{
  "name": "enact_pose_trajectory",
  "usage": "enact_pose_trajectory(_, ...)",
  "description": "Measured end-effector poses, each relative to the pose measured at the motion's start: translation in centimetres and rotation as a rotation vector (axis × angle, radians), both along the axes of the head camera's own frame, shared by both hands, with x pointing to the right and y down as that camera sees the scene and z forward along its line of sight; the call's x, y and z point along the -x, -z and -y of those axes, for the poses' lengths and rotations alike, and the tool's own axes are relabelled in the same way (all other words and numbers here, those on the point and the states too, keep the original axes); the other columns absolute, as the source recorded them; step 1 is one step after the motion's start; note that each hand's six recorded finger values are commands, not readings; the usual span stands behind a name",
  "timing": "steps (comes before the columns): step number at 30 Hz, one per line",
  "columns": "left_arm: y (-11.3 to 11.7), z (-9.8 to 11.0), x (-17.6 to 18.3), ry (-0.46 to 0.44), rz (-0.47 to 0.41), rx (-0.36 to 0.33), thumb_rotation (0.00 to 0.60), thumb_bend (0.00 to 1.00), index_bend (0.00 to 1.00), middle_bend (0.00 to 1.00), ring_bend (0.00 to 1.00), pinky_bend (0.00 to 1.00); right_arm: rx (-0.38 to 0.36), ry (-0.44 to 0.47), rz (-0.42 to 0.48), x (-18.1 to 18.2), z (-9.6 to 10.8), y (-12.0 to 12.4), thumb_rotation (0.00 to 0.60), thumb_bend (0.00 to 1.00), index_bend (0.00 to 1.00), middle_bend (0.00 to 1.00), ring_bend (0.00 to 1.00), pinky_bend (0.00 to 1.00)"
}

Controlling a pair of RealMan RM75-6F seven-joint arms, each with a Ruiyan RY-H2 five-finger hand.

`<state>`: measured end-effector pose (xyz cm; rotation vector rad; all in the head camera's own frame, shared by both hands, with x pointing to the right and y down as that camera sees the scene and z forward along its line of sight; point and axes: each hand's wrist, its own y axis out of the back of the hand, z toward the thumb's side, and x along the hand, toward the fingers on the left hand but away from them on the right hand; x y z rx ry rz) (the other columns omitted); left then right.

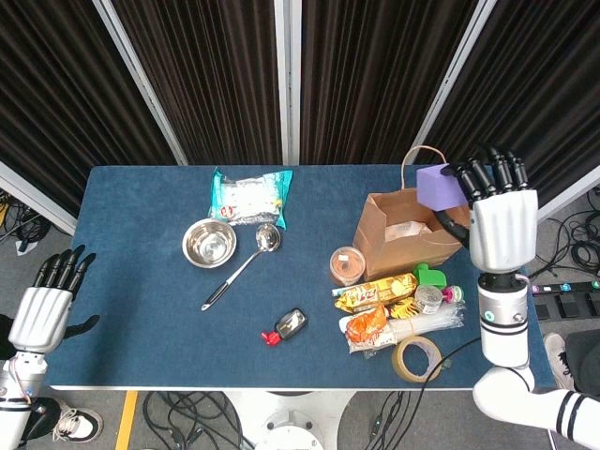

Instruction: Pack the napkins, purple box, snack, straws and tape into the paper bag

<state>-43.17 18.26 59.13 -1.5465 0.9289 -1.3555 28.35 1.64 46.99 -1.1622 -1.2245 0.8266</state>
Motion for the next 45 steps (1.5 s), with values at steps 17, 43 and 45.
enact_pose_trajectory(17,-0.8,0.1,-0.1,-0.007,0.020,0.029,0.600,0.13,0.06,0.00,0.00,0.11,0.252,-0.084,-0.029,-2.9,1.6,-8.2,0.600,0.01,0.49,0.42,0.22,0.24)
enact_pose_trajectory(43,0.1,0.2,-0.5,-0.010,0.002,0.010,0.600,0.13,0.06,0.00,0.00,0.11,0.148,0.088,0.095,2.2,1.2,-1.3,0.600,0.00,0.29,0.33,0.10,0.14)
enact_pose_trajectory(45,0.1,0.2,-0.5,-0.008,0.001,0.012,0.600,0.13,0.06,0.00,0.00,0.11,0.122,0.140,0.135,3.9,0.5,0.3,0.600,0.00,0.29,0.34,0.11,0.14)
